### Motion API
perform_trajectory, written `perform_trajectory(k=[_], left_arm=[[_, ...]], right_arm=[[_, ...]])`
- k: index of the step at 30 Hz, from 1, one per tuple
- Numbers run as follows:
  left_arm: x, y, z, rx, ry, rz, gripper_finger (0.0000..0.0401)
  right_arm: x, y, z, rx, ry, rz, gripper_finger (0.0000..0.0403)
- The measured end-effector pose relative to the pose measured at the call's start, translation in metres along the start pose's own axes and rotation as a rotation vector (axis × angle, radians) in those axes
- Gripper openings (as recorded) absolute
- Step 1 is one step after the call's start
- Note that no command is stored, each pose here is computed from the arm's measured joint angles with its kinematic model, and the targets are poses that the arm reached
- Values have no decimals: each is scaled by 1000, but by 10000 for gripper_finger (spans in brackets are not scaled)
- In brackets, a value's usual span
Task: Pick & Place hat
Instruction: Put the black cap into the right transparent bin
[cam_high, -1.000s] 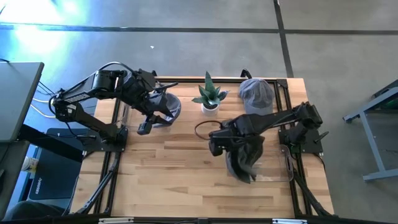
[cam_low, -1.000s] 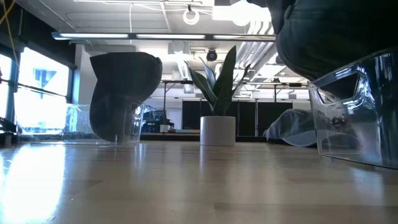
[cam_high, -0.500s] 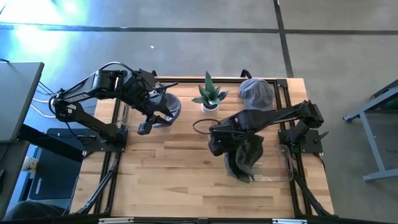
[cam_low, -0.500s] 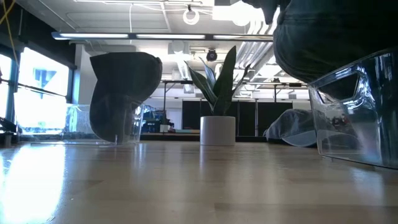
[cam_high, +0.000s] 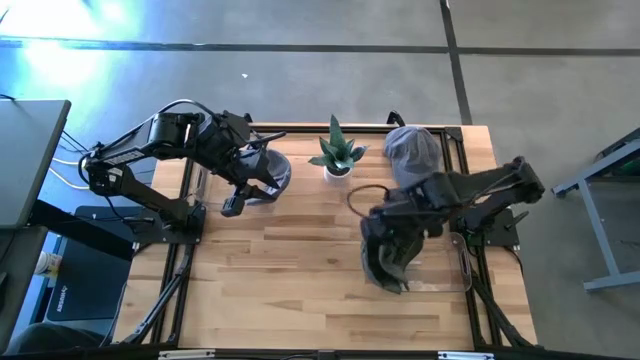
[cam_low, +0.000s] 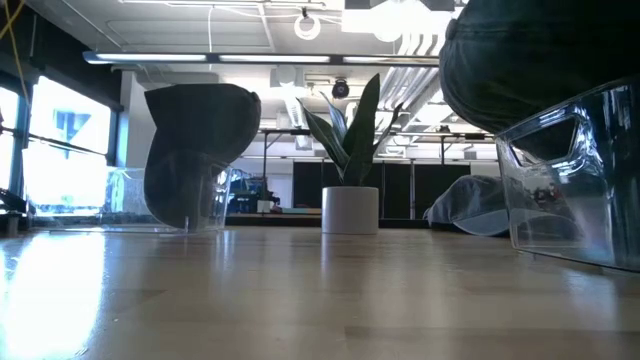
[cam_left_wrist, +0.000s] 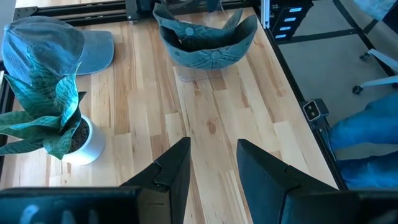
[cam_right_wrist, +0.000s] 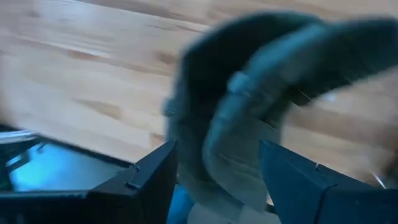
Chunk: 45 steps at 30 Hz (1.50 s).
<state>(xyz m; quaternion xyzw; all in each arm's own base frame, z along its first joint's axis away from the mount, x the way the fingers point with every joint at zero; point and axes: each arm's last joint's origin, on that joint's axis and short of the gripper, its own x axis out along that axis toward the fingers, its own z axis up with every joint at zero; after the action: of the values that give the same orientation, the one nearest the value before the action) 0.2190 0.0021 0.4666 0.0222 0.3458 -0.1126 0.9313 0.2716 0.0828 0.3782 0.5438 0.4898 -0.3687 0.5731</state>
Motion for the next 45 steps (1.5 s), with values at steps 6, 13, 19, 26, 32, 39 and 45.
perform_trajectory(k=[6,13,19,26,32,39,45], left_arm=[[0,0,2,5,-19,2,126],[0,0,3,12,-29,-3,126],[0,0,3,13,-29,-4,126],[0,0,3,13,-28,-5,126],[0,0,3,13,-28,-7,126],[0,0,3,14,-28,-11,126],[0,0,3,14,-28,-10,126]], right_arm=[[15,4,-2,52,-66,-78,214],[33,12,5,72,-71,-159,215],[42,12,4,75,-57,-200,212],[75,8,4,78,-22,-206,190],[84,7,5,75,-38,-204,146],[78,5,1,17,-34,-223,22],[60,0,-4,-77,-59,-287,22]])
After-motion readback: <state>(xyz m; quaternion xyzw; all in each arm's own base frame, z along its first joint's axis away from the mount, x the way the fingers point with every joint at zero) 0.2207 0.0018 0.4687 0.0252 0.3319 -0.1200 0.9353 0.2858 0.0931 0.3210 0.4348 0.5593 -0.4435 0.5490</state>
